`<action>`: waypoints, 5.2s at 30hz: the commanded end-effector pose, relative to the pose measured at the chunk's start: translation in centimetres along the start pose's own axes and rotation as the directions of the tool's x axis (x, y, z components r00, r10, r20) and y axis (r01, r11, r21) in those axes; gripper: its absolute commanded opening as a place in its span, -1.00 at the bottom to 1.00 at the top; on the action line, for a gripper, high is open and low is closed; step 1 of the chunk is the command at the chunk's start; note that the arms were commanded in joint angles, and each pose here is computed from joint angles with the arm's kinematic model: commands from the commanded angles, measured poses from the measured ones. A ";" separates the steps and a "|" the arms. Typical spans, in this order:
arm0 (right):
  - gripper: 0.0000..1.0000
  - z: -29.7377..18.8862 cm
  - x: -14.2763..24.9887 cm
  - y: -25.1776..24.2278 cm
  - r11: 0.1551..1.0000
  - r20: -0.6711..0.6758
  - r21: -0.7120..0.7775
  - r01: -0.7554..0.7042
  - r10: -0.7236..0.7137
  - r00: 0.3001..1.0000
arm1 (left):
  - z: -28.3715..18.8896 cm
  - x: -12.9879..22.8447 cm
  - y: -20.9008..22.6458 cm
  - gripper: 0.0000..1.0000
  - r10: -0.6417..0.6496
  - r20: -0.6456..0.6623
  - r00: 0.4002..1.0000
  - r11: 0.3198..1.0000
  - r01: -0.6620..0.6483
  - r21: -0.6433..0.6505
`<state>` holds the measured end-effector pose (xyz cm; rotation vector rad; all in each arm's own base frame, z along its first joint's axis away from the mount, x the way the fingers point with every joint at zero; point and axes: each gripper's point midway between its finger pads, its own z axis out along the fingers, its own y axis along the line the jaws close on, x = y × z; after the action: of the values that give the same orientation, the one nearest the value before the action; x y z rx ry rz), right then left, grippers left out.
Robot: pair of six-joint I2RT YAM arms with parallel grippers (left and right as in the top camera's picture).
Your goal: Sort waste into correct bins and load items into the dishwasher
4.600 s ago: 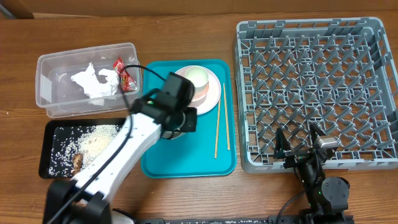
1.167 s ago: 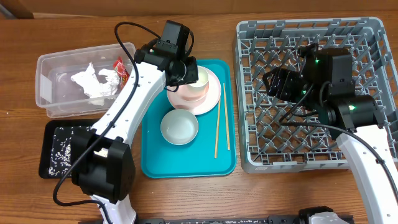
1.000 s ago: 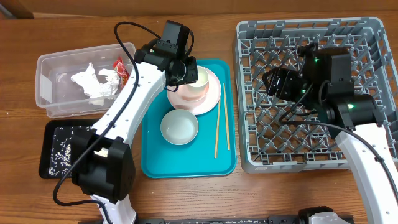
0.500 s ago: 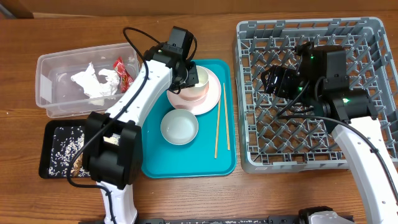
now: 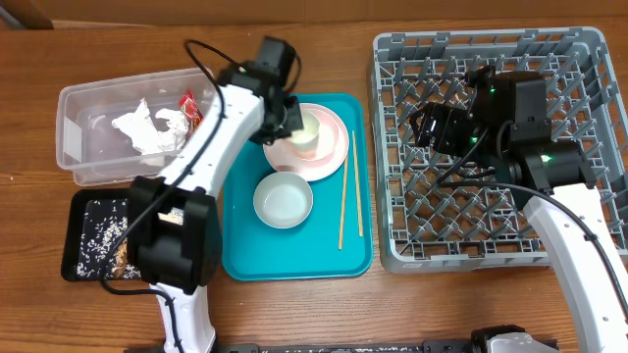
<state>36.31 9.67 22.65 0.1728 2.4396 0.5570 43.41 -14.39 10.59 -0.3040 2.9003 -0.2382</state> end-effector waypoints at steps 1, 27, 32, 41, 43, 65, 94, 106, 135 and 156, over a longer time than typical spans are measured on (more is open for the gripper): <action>0.88 -0.5 -0.2 2.1 0.995 -0.007 -0.096 0.020 -0.021 1.000 | -6.8 -1.9 -2.2 -0.92 0.058 0.059 0.997 0.977 -0.068 0.200; 1.00 -7.2 2.5 13.9 0.514 0.161 -0.776 0.366 -0.399 0.903 | -22.8 4.7 -12.4 -0.92 0.409 0.224 0.884 0.138 -0.303 0.943; 0.95 -9.1 2.7 15.2 0.379 0.240 -0.829 0.412 -0.425 0.873 | -22.8 5.4 -13.0 -0.92 0.427 0.216 0.878 0.134 -0.297 0.945; 0.58 -9.6 1.7 15.7 0.334 0.322 -0.811 0.481 -0.432 0.843 | -22.7 5.7 -13.3 -0.92 0.435 0.215 0.874 0.131 -0.298 0.946; 0.53 -9.7 1.6 15.8 0.326 0.338 -0.805 0.495 -0.434 0.835 | -22.7 5.8 -13.3 -0.92 0.436 0.215 0.874 0.131 -0.298 0.946; 0.50 -9.0 0.0 15.8 0.359 0.410 -0.736 0.574 -0.438 0.800 | -22.7 6.5 -13.4 -0.92 0.455 0.246 0.856 0.111 -0.328 0.938; -0.07 -7.8 -0.7 15.0 0.442 0.390 -0.693 0.569 -0.434 0.812 | -17.1 5.8 -10.9 -0.17 0.475 0.135 0.869 0.444 -0.370 0.816; -0.09 -1.3 -5.0 4.8 0.954 0.226 -0.167 0.249 -0.208 0.952 | -12.4 1.1 -3.3 0.84 0.356 0.070 0.932 0.788 -0.339 0.513; -0.14 5.5 -0.4 -3.6 0.986 -0.051 0.141 0.085 -0.079 0.996 | -11.4 0.3 -1.7 1.00 0.358 0.075 0.931 0.842 -0.357 0.404; -0.10 8.3 0.7 -4.6 0.986 -0.112 0.146 0.077 -0.061 0.992 | -11.4 0.2 -1.8 1.00 0.359 0.079 0.930 0.841 -0.359 0.404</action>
<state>40.34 8.24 13.81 0.1257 2.6004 0.3436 41.06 -14.39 21.67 0.3097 2.7401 -0.7711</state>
